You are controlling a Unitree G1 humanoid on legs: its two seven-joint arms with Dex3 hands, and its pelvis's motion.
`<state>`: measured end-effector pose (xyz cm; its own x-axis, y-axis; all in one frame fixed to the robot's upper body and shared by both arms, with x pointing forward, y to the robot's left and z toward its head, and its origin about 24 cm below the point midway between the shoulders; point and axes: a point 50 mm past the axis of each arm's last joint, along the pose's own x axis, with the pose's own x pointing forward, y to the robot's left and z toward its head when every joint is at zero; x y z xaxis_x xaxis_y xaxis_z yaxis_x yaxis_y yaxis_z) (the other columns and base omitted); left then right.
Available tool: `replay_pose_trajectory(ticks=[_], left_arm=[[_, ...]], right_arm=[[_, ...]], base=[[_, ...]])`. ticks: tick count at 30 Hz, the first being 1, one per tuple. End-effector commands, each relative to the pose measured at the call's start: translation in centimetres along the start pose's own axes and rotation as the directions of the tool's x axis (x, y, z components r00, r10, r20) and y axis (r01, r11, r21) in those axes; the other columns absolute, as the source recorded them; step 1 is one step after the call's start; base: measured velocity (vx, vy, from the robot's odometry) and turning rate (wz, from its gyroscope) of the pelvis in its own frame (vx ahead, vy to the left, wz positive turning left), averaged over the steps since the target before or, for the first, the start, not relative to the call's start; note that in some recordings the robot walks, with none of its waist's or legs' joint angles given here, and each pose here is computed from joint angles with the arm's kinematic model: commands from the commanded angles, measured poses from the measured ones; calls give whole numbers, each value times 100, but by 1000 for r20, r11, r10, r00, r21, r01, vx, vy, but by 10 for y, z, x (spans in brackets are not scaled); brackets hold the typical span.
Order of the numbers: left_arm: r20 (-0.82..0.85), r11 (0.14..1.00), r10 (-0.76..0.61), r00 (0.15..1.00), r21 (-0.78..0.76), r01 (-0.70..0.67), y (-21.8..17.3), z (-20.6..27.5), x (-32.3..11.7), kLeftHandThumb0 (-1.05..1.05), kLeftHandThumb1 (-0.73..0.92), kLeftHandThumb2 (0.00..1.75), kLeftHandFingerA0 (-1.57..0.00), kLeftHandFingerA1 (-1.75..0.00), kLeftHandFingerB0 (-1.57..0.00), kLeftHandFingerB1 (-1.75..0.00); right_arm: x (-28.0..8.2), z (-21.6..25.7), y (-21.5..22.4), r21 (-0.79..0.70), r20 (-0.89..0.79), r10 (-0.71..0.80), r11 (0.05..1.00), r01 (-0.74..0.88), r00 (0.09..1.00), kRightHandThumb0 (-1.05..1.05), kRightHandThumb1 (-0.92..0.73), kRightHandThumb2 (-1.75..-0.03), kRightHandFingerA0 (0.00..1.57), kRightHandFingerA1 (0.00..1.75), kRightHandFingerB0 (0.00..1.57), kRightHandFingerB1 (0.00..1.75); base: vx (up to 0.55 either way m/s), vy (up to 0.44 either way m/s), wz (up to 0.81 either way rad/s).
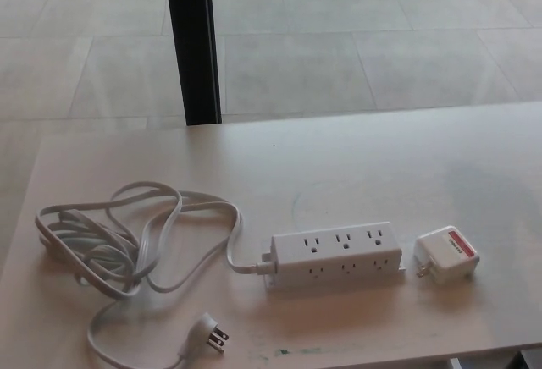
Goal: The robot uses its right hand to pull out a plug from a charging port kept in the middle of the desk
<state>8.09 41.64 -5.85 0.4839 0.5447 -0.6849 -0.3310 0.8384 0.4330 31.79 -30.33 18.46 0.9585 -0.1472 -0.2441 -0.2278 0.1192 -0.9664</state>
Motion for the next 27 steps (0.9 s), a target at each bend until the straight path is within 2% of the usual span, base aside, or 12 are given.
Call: replay_pose_trajectory(ticks=[1, 2, 3, 4, 9, 18, 19, 21, 22, 23, 25, 27], left_arm=[[14, 999, 39, 999, -22, -38, 12, 2, -2, -90, 92, 90, -66, -58, -42, -46], [13, 999, 40, 999, -26, -39, 13, 2, -2, -90, 92, 89, -66, -58, -41, -46], [14, 999, 41, 999, -24, -41, 13, 2, -2, -91, 92, 89, -66, -58, -41, -45], [16, 999, 42, 999, -19, -42, 13, 3, -2, -95, 84, 97, -67, -62, -43, -50], [25, 999, 35, 999, -19, -35, 13, 4, -2, -90, 92, 90, -63, -59, -40, -46], [0, 999, 42, 999, -20, -42, 11, -3, -3, -93, 84, 98, -69, -61, -45, -49], [2, 999, 45, 999, -24, -45, 12, -3, -3, -92, 83, 97, -67, -63, -45, -51], [3, 998, 41, 999, -38, -41, 12, -3, -3, -80, 83, 123, -64, -67, -38, -54], [2, 998, 40, 999, -44, -40, 12, -3, -3, -80, 83, 123, -64, -67, -38, -54], [4, 998, 40, 999, -50, -39, 12, -3, -3, -95, 83, 96, -66, -62, -43, -49], [0, 997, 45, 999, -56, -45, 11, -3, -2, -87, 92, 82, -66, -58, -46, -47], [2, 999, 43, 999, -31, -43, 13, -5, -4, -90, 92, 88, -65, -58, -41, -45]], right_arm=[[-88, -143, -23, 344, -387, -227, 864, 368, 894, -100, -66, -110, 115, 118, 6, 55], [-96, -158, -18, 367, -442, -222, 839, 402, 869, -105, -86, -66, 115, 123, 3, 72], [-102, -169, -12, 378, -480, -227, 818, 433, 848, -105, -65, -111, 119, 118, 8, 74], [-111, -183, -3, 383, -531, -233, 791, 477, 814, -105, -85, -66, 120, 123, 0, 99], [-153, -221, 50, 381, -719, -199, 689, 616, 666, -105, -89, -67, 129, 123, 0, 115], [-210, -242, 167, 417, -908, 95, 307, 856, 408, -105, -86, -65, 120, 123, 0, 93], [-212, -240, 179, 415, -910, 131, 296, 860, 394, -105, -63, -117, 118, 120, 0, 70], [-214, -238, 192, 402, -912, 189, 239, 884, 364, -105, -66, -118, 114, 119, 3, 70], [-214, -238, 193, 400, -913, 193, 238, 885, 360, -105, -66, -118, 114, 119, 3, 70], [-213, -238, 194, 386, -917, 201, 237, 891, 344, -105, -92, -69, 114, 116, 1, 94], [-213, -238, 201, 341, -923, 243, 157, 927, 298, -105, -62, -114, 122, 124, 10, 81], [-214, -236, 207, 318, -919, 285, 122, 940, 274, -105, -92, -73, 115, 126, 7, 98]], base=[[0, 0, 0], [0, 0, 0], [0, 0, 0], [0, 0, 0], [0, 0, 0], [0, 0, 0], [0, 0, 0], [0, 0, 0], [0, 0, 0], [0, 0, 0], [0, 0, 0], [0, 0, 0]])
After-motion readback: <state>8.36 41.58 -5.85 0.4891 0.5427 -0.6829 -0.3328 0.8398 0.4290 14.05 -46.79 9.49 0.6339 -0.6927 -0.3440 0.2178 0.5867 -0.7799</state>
